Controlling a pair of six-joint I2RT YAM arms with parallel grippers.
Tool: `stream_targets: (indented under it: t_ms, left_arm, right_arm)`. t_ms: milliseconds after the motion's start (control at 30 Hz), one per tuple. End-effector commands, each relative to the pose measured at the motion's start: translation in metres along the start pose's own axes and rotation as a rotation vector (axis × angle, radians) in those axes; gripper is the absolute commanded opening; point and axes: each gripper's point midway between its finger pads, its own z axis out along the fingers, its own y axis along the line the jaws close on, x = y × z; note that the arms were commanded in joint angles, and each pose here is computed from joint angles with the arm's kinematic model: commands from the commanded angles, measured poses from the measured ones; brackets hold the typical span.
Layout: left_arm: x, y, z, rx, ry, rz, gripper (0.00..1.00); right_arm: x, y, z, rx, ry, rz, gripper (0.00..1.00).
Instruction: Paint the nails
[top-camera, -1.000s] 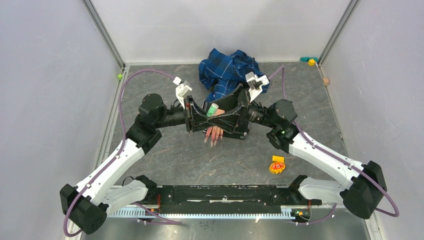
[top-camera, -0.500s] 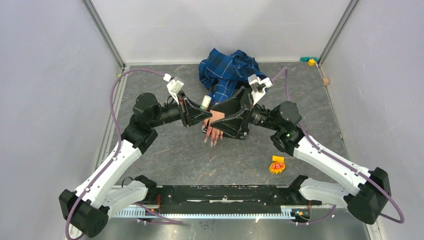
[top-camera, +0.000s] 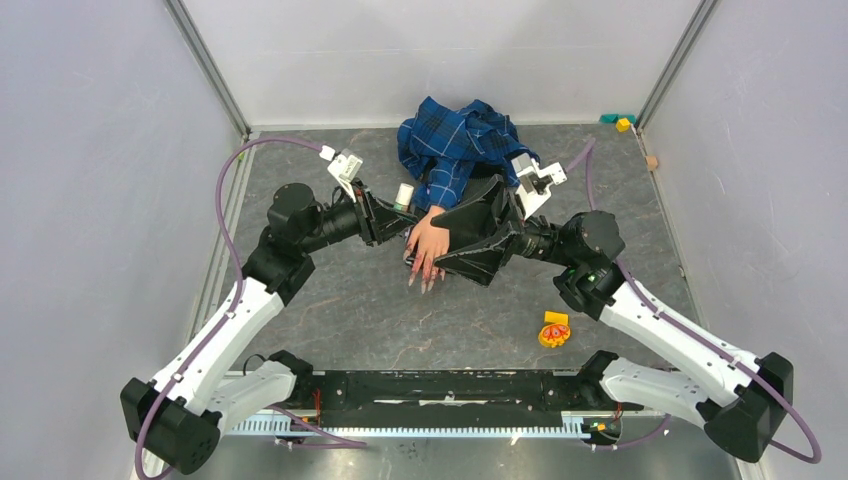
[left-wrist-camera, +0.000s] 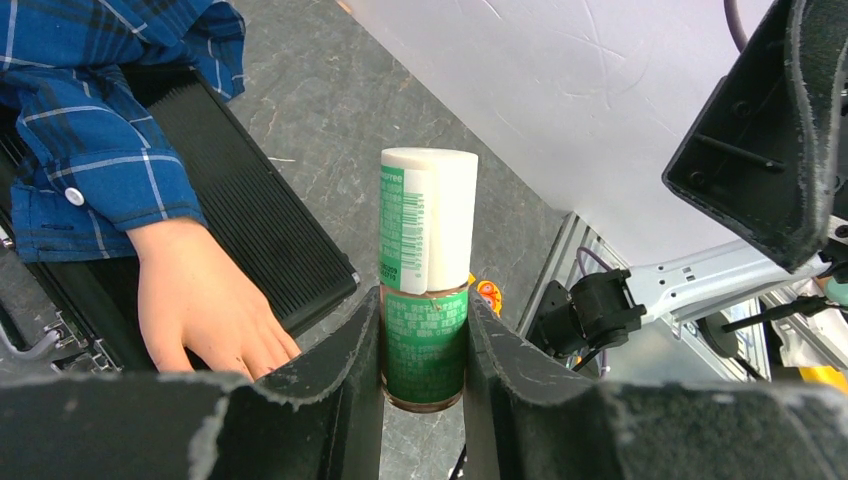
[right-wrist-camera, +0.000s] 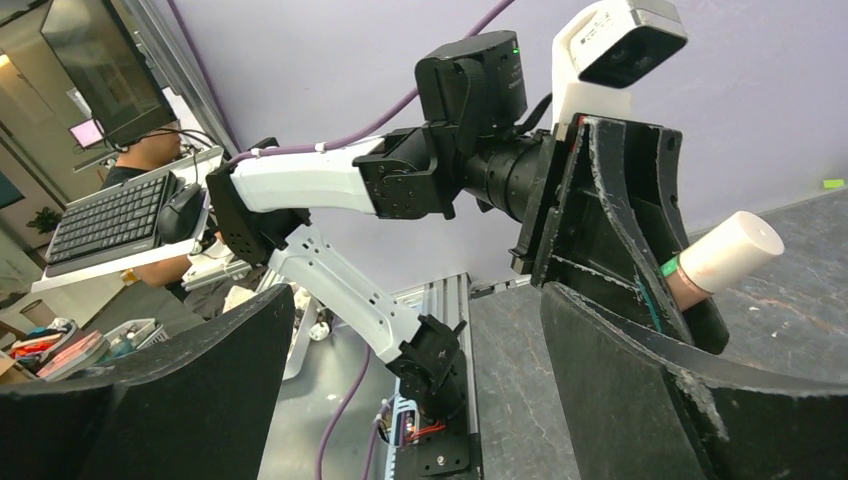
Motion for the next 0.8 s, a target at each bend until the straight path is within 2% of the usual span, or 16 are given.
stream_targets:
  t_ms: [0, 433, 600, 767]
  left_arm:
    - [-0.021, -0.014, -0.006, 0.037, -0.061, 0.090, 0.02]
    - [-0.024, -0.061, -0.019, 0.279, -0.110, 0.154, 0.02]
    - [-0.019, -0.083, -0.022, 0.392, -0.096, 0.169, 0.02]
    - [-0.012, -0.092, -0.020, 0.433, -0.073, 0.162, 0.02]
  right_arm:
    - [-0.016, 0.005, -0.001, -0.003, -0.028, -0.047, 0.98]
    - [-0.017, -0.025, 0.000, 0.092, -0.068, -0.002, 0.98]
    - [-0.022, -0.022, 0.008, 0.032, -0.107, 0.032, 0.98]
    - [-0.026, -0.026, 0.019, 0.001, -0.123, 0.051, 0.98]
